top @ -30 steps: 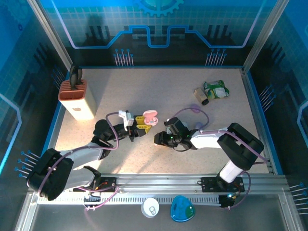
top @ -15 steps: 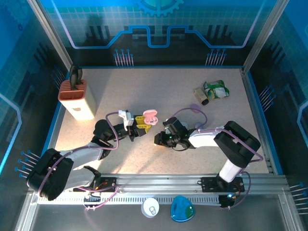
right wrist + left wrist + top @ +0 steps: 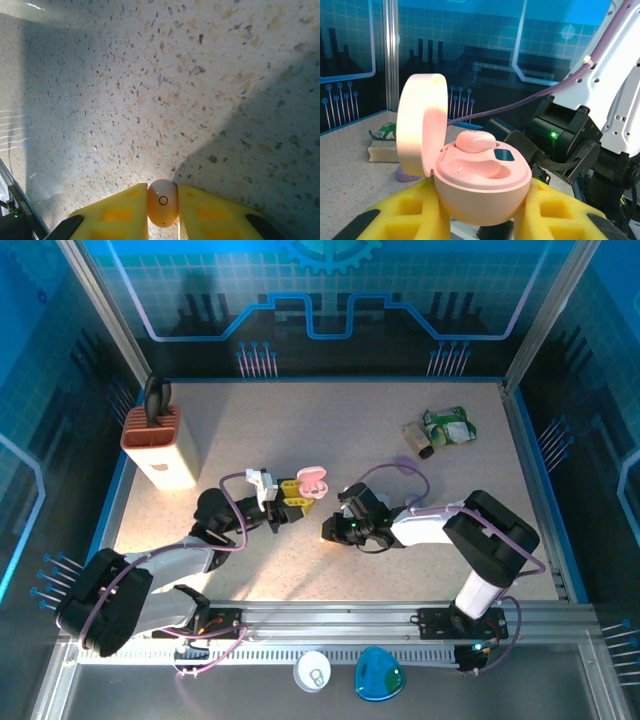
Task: Insert wireless bluetooth earbuds into charging case
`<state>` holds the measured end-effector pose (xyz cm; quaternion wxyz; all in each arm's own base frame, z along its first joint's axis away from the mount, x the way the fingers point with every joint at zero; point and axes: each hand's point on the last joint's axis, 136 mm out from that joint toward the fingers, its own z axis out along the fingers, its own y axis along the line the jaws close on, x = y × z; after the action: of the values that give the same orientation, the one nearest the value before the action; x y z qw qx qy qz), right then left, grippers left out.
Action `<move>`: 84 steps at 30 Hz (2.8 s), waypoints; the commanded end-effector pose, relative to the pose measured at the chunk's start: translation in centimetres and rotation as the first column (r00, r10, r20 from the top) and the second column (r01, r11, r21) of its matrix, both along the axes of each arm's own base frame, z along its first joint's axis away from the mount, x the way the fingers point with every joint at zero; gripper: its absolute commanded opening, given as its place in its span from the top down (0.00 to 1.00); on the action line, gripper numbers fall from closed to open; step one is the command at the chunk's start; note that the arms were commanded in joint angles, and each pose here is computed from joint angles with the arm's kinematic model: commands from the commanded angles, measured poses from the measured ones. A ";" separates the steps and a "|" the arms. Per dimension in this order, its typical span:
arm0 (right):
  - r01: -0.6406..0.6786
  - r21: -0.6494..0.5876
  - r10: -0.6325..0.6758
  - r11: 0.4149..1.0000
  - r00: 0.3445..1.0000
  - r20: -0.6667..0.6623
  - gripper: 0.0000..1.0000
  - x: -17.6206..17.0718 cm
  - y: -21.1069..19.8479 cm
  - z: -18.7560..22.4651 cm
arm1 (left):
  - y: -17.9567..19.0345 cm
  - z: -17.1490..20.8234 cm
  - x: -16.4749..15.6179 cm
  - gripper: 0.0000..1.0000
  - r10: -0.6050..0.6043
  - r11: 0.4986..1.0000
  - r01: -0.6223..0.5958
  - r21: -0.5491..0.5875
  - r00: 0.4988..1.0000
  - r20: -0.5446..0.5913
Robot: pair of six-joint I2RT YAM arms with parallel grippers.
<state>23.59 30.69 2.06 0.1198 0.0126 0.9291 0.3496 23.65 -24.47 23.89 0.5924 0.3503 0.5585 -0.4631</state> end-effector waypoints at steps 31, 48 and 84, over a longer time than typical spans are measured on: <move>-0.108 -0.154 0.178 0.982 0.796 0.578 0.81 4.0 1.4 23.9 | 3.5 -4.8 5.1 0.75 0.377 0.905 -0.394 0.162 0.918 0.126; -0.210 -0.172 0.271 0.962 0.795 0.543 0.81 5.0 6.7 22.0 | 3.6 -4.4 5.1 0.75 0.386 0.905 -0.401 0.140 0.914 0.124; -0.161 -0.116 0.197 0.980 0.726 0.659 0.54 4.7 4.5 25.0 | 3.3 -3.8 4.8 0.76 0.362 0.916 -0.377 0.139 0.925 0.118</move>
<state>28.28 35.58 23.46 0.3603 -0.2085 0.8597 0.2961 29.04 -20.80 18.87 0.6551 0.2954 0.6411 -0.2694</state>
